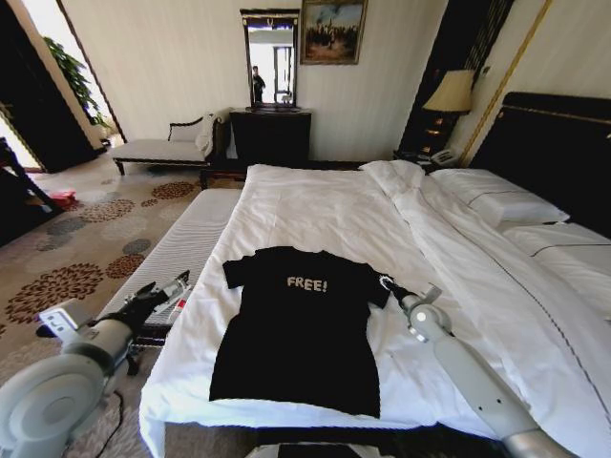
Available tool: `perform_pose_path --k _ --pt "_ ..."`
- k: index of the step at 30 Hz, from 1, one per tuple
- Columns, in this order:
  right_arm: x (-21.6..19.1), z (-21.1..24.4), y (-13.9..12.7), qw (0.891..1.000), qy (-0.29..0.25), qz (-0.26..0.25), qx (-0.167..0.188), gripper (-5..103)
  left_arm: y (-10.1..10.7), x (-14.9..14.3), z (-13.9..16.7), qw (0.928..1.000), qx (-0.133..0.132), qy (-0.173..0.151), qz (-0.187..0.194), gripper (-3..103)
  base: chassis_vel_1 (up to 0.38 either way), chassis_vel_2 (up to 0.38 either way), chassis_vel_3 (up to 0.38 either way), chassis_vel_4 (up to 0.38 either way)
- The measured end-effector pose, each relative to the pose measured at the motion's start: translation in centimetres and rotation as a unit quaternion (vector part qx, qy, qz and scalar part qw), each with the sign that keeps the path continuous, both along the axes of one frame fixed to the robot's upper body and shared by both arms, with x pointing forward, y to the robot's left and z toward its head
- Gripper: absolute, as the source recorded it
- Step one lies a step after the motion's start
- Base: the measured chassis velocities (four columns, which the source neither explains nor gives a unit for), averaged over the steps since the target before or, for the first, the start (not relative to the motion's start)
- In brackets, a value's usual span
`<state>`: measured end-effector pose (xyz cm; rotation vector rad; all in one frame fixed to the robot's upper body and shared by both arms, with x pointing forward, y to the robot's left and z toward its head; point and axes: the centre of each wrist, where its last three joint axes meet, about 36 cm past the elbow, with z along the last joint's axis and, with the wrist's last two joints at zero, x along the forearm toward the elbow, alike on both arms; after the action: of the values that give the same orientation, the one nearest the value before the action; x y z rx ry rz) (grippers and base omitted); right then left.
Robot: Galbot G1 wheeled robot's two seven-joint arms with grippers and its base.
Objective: Fold the clothes on the bed.
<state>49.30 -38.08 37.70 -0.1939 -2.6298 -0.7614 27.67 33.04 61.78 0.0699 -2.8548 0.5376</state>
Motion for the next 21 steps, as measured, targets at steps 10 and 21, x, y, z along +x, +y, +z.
perform_pose_path --k 10,21 --pt "-0.1 -0.8 -0.3 1.0 0.003 -0.007 -0.01 17 0.8 1.0 1.8 0.999 -0.001 -0.044 0.007 100 0.0 0.0 0.0 0.0" --pt "-0.7 1.5 0.6 1.0 -0.014 -0.008 -0.022 0 2.5 2.6 3.6 0.9959 -0.014 -0.085 0.029 100 0.0 0.0 0.0 0.0"
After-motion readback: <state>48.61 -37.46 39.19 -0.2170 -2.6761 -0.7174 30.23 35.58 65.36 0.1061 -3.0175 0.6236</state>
